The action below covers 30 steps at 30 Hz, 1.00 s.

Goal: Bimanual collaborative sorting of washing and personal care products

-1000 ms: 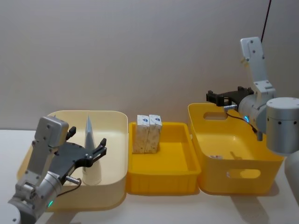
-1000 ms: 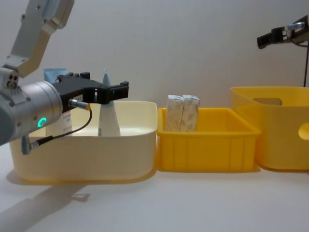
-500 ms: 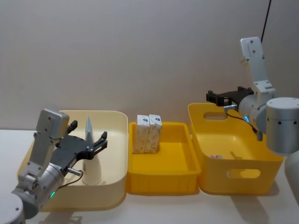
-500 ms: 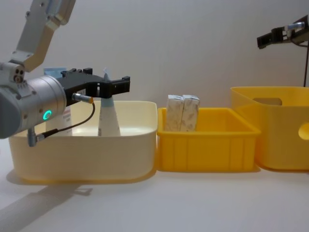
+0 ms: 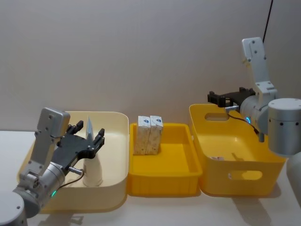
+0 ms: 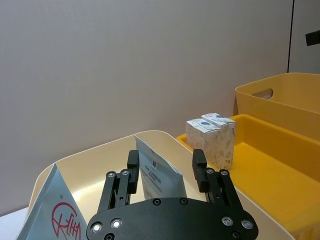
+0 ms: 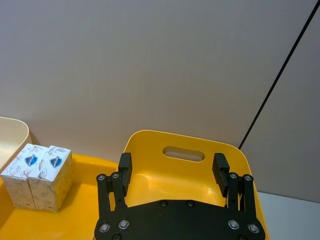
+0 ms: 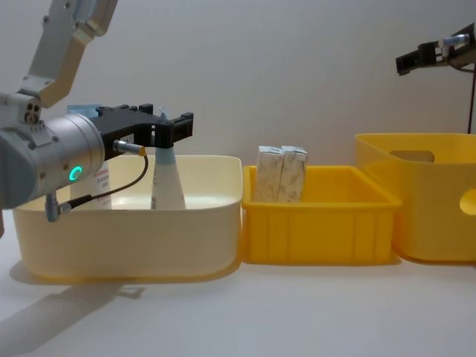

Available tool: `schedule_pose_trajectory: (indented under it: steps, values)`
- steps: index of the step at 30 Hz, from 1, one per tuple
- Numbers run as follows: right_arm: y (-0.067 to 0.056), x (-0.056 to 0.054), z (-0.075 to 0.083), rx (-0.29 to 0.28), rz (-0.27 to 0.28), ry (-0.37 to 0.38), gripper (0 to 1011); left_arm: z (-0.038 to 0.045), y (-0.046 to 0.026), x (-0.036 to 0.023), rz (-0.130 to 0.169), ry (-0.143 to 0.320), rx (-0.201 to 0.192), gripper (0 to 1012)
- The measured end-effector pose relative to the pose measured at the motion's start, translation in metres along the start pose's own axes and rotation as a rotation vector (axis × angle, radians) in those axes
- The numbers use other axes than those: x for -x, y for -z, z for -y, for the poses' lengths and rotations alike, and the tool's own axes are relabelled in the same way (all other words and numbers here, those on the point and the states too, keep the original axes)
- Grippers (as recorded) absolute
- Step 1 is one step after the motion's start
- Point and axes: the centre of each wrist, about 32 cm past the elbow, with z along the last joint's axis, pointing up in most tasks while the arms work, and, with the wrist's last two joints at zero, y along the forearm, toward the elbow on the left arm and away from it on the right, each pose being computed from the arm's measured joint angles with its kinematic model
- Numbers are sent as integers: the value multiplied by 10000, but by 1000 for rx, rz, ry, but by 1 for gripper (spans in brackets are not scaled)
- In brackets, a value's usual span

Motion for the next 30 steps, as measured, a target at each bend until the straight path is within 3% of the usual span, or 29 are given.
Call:
schedule_pose_trajectory:
  steps: [18,30]
  values:
    - [0,0,0,0,0,0,1001,17,-3,-7,-1,1,2,117]
    - [0,0,0,0,0,0,1001,21,-3,-6,-1,1,2,42]
